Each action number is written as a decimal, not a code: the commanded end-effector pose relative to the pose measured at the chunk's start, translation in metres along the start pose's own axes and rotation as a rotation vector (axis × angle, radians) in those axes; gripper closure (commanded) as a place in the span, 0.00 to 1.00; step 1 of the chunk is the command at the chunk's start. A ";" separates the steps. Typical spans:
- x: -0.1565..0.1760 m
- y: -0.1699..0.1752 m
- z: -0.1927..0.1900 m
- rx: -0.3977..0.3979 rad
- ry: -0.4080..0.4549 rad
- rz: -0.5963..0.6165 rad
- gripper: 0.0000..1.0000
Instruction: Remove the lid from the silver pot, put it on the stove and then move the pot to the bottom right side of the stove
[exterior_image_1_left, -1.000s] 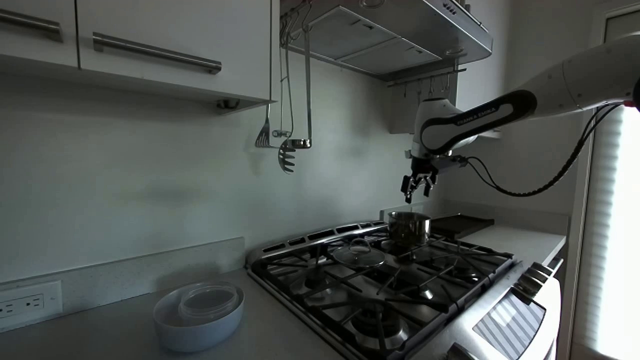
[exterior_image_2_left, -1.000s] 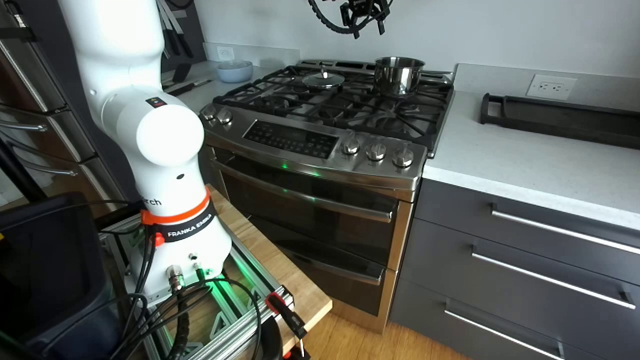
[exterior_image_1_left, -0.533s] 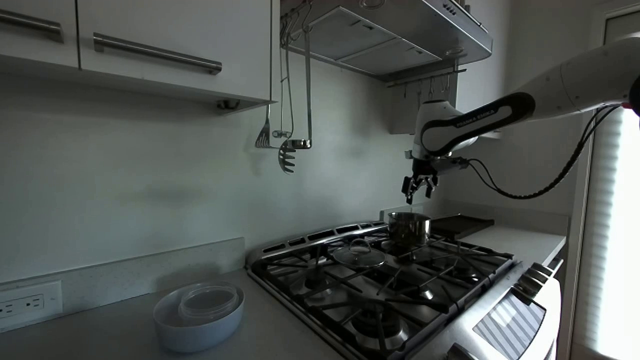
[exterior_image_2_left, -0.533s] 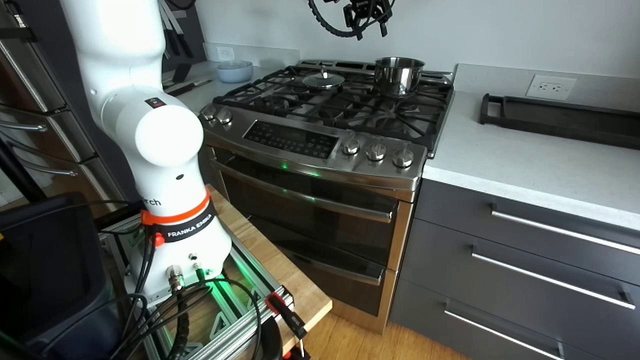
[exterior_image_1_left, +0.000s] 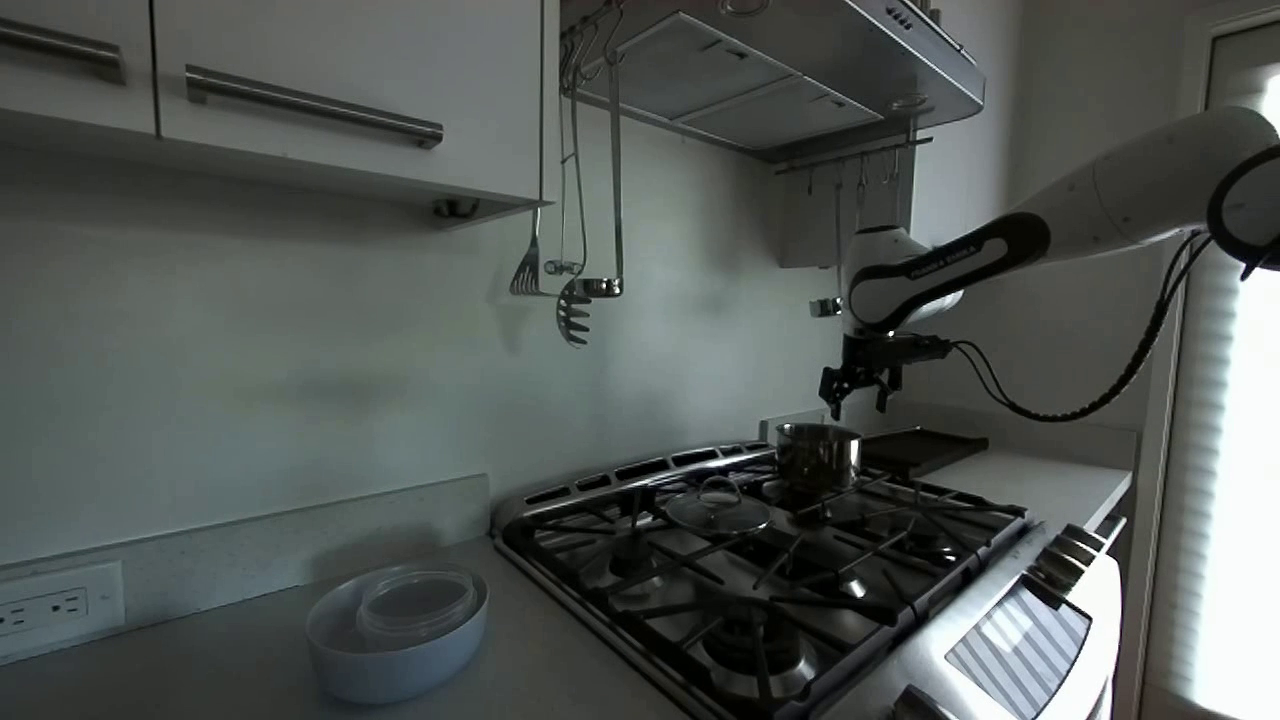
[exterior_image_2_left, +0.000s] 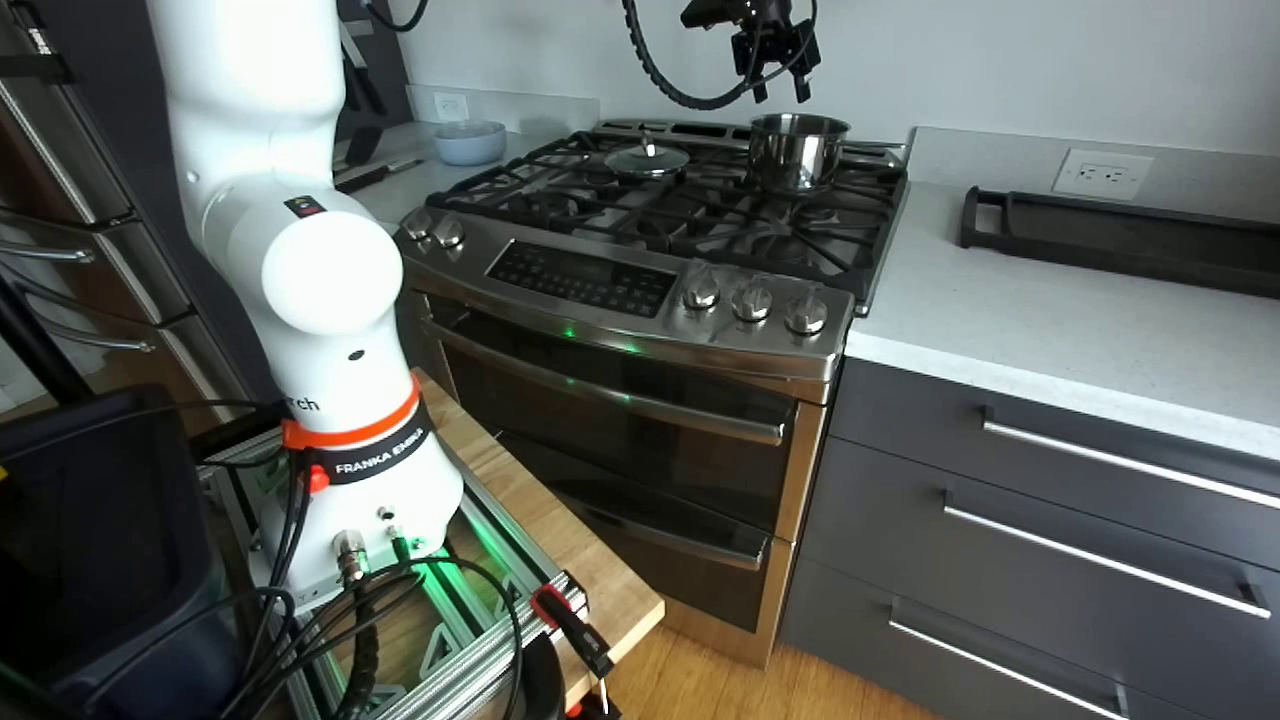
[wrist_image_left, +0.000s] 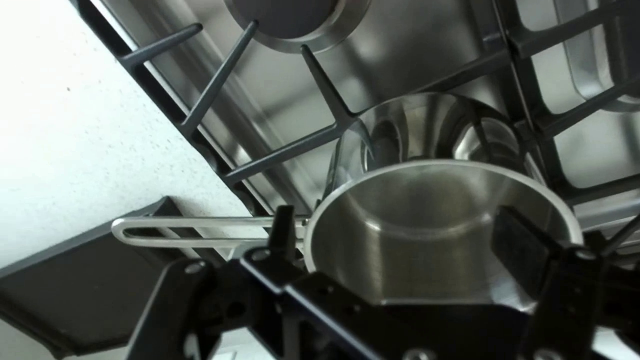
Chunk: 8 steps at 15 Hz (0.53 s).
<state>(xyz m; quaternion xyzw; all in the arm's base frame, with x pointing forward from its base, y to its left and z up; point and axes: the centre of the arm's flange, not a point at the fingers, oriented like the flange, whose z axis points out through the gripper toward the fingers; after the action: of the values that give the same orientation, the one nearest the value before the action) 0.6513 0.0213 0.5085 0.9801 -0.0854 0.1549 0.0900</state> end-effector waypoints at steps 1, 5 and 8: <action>0.009 0.003 0.017 0.016 -0.035 0.148 0.00; 0.013 0.003 0.032 0.102 -0.072 0.255 0.00; 0.015 0.003 0.042 0.139 -0.105 0.327 0.00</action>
<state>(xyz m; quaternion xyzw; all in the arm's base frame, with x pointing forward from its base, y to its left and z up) 0.6667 0.0124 0.4829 0.9707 -0.2012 0.1302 0.0161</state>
